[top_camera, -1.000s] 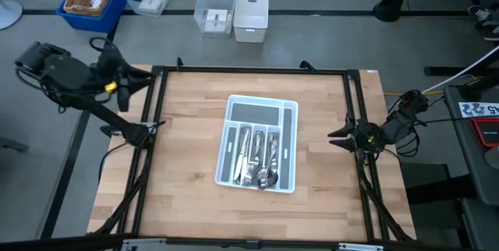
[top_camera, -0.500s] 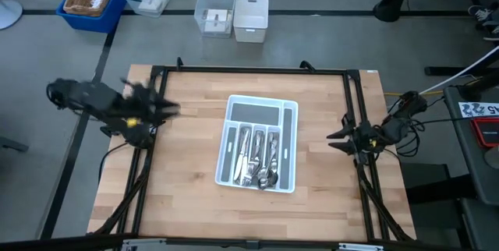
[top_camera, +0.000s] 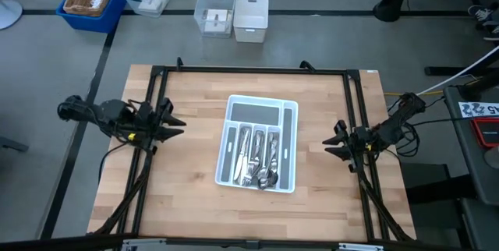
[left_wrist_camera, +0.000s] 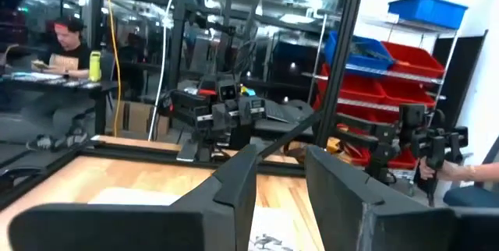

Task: Sort silverware
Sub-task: Return to Home Position

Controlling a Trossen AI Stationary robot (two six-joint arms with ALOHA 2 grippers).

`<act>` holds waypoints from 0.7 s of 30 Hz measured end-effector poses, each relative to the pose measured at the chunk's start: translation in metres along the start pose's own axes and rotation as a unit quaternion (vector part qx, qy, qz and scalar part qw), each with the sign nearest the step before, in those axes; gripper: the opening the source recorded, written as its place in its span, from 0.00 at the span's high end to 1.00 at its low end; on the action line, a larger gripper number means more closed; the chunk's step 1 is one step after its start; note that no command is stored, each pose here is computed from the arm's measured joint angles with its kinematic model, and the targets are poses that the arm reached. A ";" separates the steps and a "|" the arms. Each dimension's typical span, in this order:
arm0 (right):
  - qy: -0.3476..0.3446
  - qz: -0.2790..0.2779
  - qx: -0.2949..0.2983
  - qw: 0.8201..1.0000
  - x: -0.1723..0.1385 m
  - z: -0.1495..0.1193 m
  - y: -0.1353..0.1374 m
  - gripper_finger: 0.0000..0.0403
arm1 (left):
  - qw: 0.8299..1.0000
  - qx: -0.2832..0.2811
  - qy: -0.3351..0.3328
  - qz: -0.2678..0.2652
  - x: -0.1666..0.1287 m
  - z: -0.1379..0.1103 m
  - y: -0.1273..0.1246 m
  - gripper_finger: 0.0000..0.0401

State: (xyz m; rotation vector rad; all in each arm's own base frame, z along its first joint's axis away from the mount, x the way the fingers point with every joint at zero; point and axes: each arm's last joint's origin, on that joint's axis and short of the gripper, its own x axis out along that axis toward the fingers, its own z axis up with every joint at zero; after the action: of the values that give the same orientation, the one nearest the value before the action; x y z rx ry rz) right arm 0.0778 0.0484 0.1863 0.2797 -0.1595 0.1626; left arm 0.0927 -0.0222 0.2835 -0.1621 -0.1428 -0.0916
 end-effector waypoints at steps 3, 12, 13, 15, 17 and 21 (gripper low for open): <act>-0.017 -0.015 -0.008 1.000 0.001 0.003 -0.002 0.70 | 1.000 0.000 -0.014 0.006 -0.011 -0.014 0.007 0.75; -0.036 -0.053 -0.050 0.997 0.007 0.007 -0.016 0.70 | 0.998 0.040 -0.029 0.030 -0.024 -0.044 0.019 0.75; -0.034 -0.057 -0.056 0.996 0.007 0.007 -0.018 0.70 | 0.998 0.044 -0.027 0.032 -0.023 -0.045 0.019 0.75; -0.029 -0.073 -0.075 0.994 0.008 0.006 -0.023 0.70 | 0.998 0.047 -0.010 0.040 -0.022 -0.051 0.021 0.75; -0.026 -0.077 -0.094 0.992 0.009 0.006 -0.026 0.70 | 0.998 0.050 0.010 0.045 -0.022 -0.056 0.023 0.75; -0.013 -0.087 -0.112 0.990 0.010 0.004 -0.034 0.70 | 0.997 0.054 0.033 0.052 -0.023 -0.059 0.024 0.75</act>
State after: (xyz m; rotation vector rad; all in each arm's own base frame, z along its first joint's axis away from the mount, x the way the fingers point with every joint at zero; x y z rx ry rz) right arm 0.0932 0.0167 0.1835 0.0710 -0.1760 -0.0329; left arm 0.0807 -0.0064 0.2183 -0.0577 -0.0736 0.0151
